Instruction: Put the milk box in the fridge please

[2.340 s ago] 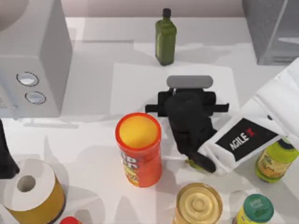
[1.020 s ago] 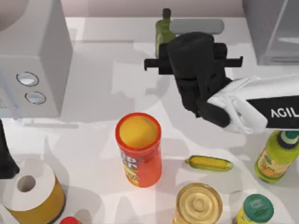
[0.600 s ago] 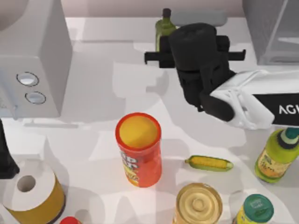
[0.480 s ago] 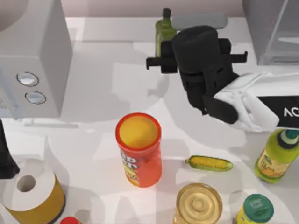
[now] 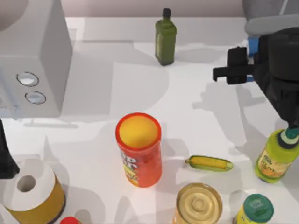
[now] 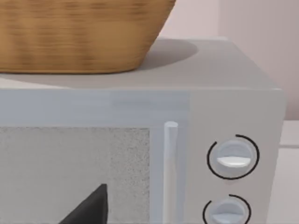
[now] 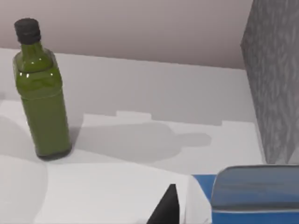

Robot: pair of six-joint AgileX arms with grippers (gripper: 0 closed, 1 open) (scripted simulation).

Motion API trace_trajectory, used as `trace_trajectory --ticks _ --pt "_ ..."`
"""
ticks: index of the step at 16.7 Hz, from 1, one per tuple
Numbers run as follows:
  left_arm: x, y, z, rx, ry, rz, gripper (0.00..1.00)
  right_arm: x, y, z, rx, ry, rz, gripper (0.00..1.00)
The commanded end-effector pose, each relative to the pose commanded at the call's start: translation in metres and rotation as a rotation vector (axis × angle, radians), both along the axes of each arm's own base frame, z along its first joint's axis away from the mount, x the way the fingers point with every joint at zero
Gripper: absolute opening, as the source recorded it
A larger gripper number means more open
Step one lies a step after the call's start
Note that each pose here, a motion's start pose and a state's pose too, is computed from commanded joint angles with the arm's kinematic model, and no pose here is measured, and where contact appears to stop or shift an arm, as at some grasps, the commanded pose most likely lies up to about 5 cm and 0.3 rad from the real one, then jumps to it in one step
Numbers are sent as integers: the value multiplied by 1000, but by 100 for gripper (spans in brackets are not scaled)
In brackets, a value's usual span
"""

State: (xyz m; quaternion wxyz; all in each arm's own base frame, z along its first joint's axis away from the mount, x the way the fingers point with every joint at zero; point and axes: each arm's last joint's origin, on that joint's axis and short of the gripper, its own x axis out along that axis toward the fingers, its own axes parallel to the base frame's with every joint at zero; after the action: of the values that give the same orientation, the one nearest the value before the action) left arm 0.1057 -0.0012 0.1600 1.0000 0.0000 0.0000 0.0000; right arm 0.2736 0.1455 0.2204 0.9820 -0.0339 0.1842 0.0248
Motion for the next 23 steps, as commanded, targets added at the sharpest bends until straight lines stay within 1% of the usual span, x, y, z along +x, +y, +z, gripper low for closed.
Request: trace_trajectory --ticks 2,4,6,8,10,12,15,17,19,23 --pt "0 0 0 0 0 0 100 -18 -32 15 22 -46 -20 0" --pt "0 0 0 0 0 0 100 -42 -61 39 67 -150 -47 0" --pt "0 0 0 0 0 0 100 -76 -87 64 119 -294 -76 0" --pt "0 0 0 0 0 0 100 -115 -111 69 157 -420 -99 0" --pt "0 0 0 0 0 0 100 -144 -127 51 164 -489 -113 0" --pt "0 0 0 0 0 0 100 -160 -137 20 146 -500 -116 0" --pt "0 0 0 0 0 0 100 -168 -144 -26 103 -455 -94 0" --pt "0 0 0 0 0 0 100 -168 -146 -49 81 -404 -64 0" --pt "0 0 0 0 0 0 100 -168 -147 -60 68 -371 -50 0" --pt "0 0 0 0 0 0 100 -168 -147 -60 68 -371 -50 0"
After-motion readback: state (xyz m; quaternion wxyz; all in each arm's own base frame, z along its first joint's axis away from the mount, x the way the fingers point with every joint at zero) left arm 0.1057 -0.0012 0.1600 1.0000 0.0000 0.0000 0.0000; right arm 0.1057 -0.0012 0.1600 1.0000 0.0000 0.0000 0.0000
